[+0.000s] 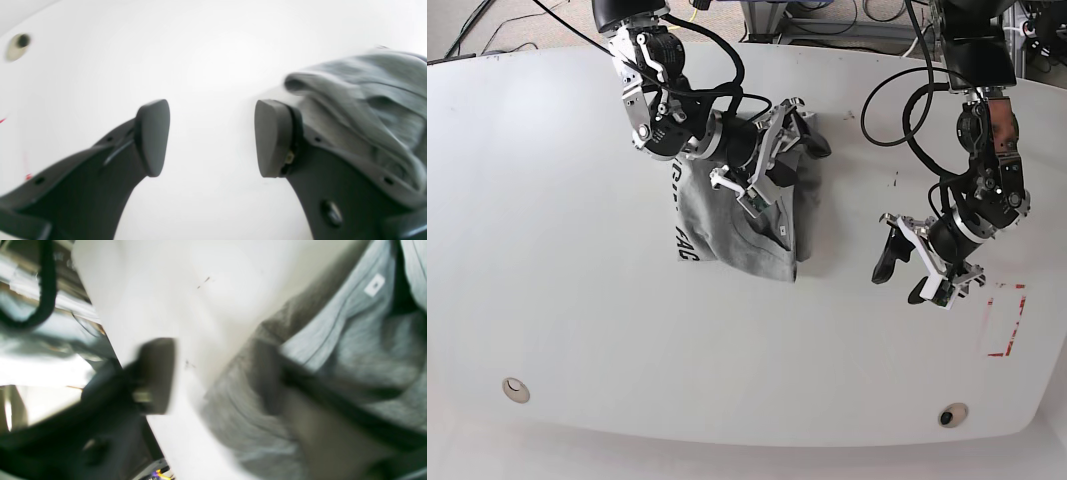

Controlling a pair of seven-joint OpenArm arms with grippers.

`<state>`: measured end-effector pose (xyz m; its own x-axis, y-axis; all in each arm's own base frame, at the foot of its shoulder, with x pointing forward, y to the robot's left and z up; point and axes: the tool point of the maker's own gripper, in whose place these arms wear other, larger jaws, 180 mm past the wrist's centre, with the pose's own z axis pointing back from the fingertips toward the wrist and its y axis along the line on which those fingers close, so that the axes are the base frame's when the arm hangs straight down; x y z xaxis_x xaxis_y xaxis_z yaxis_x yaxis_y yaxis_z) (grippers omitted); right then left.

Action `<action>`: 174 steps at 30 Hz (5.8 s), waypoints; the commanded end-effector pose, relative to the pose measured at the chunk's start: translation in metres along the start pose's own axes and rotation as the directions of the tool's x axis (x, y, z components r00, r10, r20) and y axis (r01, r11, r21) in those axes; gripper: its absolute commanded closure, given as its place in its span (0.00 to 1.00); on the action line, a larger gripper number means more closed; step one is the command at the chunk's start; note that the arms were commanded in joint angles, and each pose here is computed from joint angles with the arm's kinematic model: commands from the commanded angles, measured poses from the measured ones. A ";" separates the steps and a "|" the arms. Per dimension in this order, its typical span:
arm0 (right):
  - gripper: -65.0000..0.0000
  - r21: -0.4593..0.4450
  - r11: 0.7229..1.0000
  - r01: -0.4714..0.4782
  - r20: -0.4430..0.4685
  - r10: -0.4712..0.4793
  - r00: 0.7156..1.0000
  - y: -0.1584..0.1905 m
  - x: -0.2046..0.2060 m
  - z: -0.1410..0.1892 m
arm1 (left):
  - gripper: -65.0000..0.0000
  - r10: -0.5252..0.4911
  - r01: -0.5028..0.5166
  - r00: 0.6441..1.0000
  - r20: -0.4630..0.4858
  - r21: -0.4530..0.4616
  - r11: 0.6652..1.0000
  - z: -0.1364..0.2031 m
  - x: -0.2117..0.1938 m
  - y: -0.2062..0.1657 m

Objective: Layout the t-shirt on the table in an organized manner, then fold the t-shirt properly

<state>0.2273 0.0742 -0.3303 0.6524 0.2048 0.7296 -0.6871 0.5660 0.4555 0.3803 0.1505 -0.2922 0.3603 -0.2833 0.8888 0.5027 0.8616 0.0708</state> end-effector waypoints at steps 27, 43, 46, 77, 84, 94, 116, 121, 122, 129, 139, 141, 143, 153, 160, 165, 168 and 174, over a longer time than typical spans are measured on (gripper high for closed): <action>0.26 -0.309 0.935 -0.172 0.104 0.213 0.971 -0.111 0.078 0.087 | 0.42 -0.026 0.054 0.994 0.107 -0.266 0.962 -0.004 0.022 -0.134; 0.69 -0.263 0.957 -0.121 0.184 0.173 0.968 -0.161 0.052 0.078 | 0.42 -0.007 -0.004 1.000 -0.021 -0.458 0.889 0.004 -0.032 -0.219; 0.73 -0.240 0.964 -0.115 0.203 0.166 0.965 -0.165 0.050 0.074 | 0.43 0.000 -0.024 0.999 -0.051 -0.462 0.887 0.006 -0.043 -0.222; 0.64 -0.338 0.892 -0.300 0.094 0.349 0.932 -0.139 0.051 0.063 | 0.43 -0.025 -0.020 0.986 -0.163 -0.268 0.963 0.015 -0.083 -0.120; 0.34 -0.373 0.858 -0.353 0.045 0.397 0.917 -0.116 0.062 0.078 | 0.43 -0.023 -0.020 0.987 -0.161 -0.261 0.965 0.016 -0.082 -0.118; 0.33 -0.236 0.919 -0.315 0.037 0.332 0.943 -0.057 0.021 0.044 | 0.53 -0.014 -0.008 0.992 -0.125 -0.175 0.985 0.028 -0.072 -0.077; 0.32 0.012 0.961 -0.275 -0.053 0.275 0.960 0.012 -0.051 -0.001 | 0.64 -0.051 0.065 0.992 -0.119 0.124 0.990 0.077 -0.053 0.048; 0.31 0.035 0.957 -0.288 -0.107 0.290 0.951 0.009 -0.068 -0.010 | 0.64 -0.051 0.068 0.991 -0.124 0.140 0.988 0.082 -0.053 0.054; 0.31 0.038 0.951 -0.306 -0.121 0.308 0.943 0.009 -0.069 -0.013 | 0.64 -0.048 0.066 0.991 -0.122 0.152 0.986 0.084 -0.053 0.058; 0.32 0.043 0.916 -0.400 -0.199 0.400 0.895 0.004 -0.086 -0.027 | 0.64 -0.034 0.055 0.991 -0.129 0.165 0.985 0.089 -0.058 0.060; 0.32 0.018 0.887 -0.462 -0.185 0.457 0.870 0.003 -0.078 -0.027 | 0.64 -0.029 0.052 0.989 -0.142 0.157 0.986 0.090 -0.064 0.056; 0.33 0.011 0.882 -0.471 -0.174 0.466 0.868 0.004 -0.072 -0.025 | 0.64 -0.028 0.051 0.989 -0.145 0.156 0.987 0.090 -0.065 0.056; 0.33 0.008 0.879 -0.476 -0.167 0.471 0.866 0.005 -0.069 -0.024 | 0.64 -0.024 0.047 0.988 -0.152 0.153 0.987 0.091 -0.069 0.054; 0.52 0.009 0.880 -0.474 -0.153 0.470 0.869 0.008 -0.066 -0.026 | 0.64 -0.021 0.044 0.987 -0.157 0.149 0.988 0.091 -0.071 0.053; 0.43 0.011 0.885 -0.466 -0.137 0.463 0.876 0.013 -0.062 -0.030 | 0.64 -0.021 0.045 0.988 -0.156 0.150 0.988 0.091 -0.070 0.053; 0.30 0.019 0.886 -0.463 -0.125 0.462 0.878 0.021 -0.060 -0.035 | 0.64 -0.021 0.045 0.988 -0.156 0.150 0.988 0.091 -0.070 0.053; 0.28 0.004 0.891 -0.453 -0.124 0.450 0.884 0.022 -0.059 -0.037 | 0.64 -0.022 0.045 0.988 -0.154 0.150 0.988 0.091 -0.070 0.053; 0.34 0.017 0.885 -0.466 -0.117 0.465 0.878 0.029 -0.056 -0.041 | 0.64 -0.022 0.045 0.988 -0.154 0.150 0.988 0.091 -0.070 0.053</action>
<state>0.1775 0.1024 -0.3933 0.3157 0.5750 0.7548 -0.9134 0.3996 0.0776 0.3029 0.2539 -0.3247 0.5115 -0.3616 0.7795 0.3958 0.9043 0.1598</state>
